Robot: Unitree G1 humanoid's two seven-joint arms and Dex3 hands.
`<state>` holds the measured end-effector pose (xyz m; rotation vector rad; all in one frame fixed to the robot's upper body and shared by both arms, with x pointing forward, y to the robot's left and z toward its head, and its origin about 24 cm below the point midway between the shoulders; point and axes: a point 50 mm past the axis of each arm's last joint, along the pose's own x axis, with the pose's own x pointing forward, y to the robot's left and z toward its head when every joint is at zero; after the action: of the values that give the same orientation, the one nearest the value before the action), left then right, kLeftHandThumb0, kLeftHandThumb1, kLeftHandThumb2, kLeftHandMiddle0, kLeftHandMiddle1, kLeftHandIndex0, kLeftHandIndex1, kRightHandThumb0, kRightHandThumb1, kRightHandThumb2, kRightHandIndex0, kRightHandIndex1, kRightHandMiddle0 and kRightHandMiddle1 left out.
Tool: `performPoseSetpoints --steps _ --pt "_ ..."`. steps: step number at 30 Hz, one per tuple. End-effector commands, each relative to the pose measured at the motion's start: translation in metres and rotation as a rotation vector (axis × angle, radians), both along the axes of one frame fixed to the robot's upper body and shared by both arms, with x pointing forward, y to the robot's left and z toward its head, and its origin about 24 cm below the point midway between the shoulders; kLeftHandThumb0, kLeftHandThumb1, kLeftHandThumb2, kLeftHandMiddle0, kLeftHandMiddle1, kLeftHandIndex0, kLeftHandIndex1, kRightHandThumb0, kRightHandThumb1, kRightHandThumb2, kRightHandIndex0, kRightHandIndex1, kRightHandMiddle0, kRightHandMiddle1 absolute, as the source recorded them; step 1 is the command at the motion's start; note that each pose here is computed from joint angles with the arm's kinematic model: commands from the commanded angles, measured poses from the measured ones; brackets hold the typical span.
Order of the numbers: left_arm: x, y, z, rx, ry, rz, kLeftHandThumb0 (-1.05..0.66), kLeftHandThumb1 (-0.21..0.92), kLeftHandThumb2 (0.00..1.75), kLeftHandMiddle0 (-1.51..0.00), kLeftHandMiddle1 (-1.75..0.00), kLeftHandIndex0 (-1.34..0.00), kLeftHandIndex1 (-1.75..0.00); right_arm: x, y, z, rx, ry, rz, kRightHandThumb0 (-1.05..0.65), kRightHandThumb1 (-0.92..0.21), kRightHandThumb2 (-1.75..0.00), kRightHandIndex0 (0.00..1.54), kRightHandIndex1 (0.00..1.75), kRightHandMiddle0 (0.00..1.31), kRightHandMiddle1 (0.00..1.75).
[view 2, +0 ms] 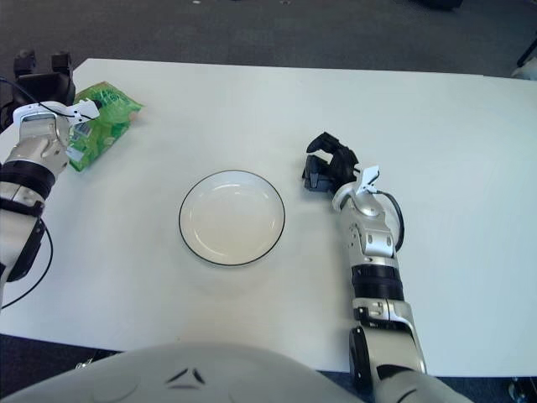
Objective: Put the snack into the plate.
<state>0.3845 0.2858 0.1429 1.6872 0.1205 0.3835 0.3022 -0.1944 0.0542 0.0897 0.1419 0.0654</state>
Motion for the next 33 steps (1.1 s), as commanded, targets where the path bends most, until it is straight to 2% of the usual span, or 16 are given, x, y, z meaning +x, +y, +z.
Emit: performPoseSetpoints --steps 1,6,18,28,33 --pt "0.000 0.004 -0.003 -0.027 0.012 -0.010 -1.05 0.92 0.84 0.00 0.00 0.00 0.00 -0.024 0.002 -0.050 -0.002 0.229 -0.024 -0.01 -0.10 -1.56 0.77 1.75 0.56 1.70" --pt "-0.004 0.008 -0.010 -0.051 0.020 -0.023 -1.05 0.92 0.83 0.00 0.00 0.00 0.00 -0.025 0.003 -0.048 -0.028 0.215 -0.041 -0.01 -0.10 -1.55 0.77 1.75 0.57 1.68" --pt "-0.005 0.009 -0.014 -0.073 0.060 -0.055 -1.05 0.92 0.75 0.00 0.00 0.00 0.00 -0.026 0.007 -0.046 -0.072 0.175 -0.135 -0.01 -0.08 -1.56 0.79 1.75 0.62 1.62" --pt "-0.003 0.006 -0.019 -0.179 0.091 -0.067 -1.05 0.92 0.72 0.00 0.00 0.00 0.00 -0.024 0.009 -0.045 -0.070 0.164 -0.173 -0.01 -0.08 -1.56 0.80 1.75 0.62 1.62" --pt "-0.004 0.001 -0.028 -0.251 0.126 -0.063 -1.05 0.92 0.72 0.00 0.00 0.00 0.00 -0.024 0.009 -0.045 -0.081 0.168 -0.201 -0.01 -0.07 -1.55 0.80 1.75 0.65 1.58"
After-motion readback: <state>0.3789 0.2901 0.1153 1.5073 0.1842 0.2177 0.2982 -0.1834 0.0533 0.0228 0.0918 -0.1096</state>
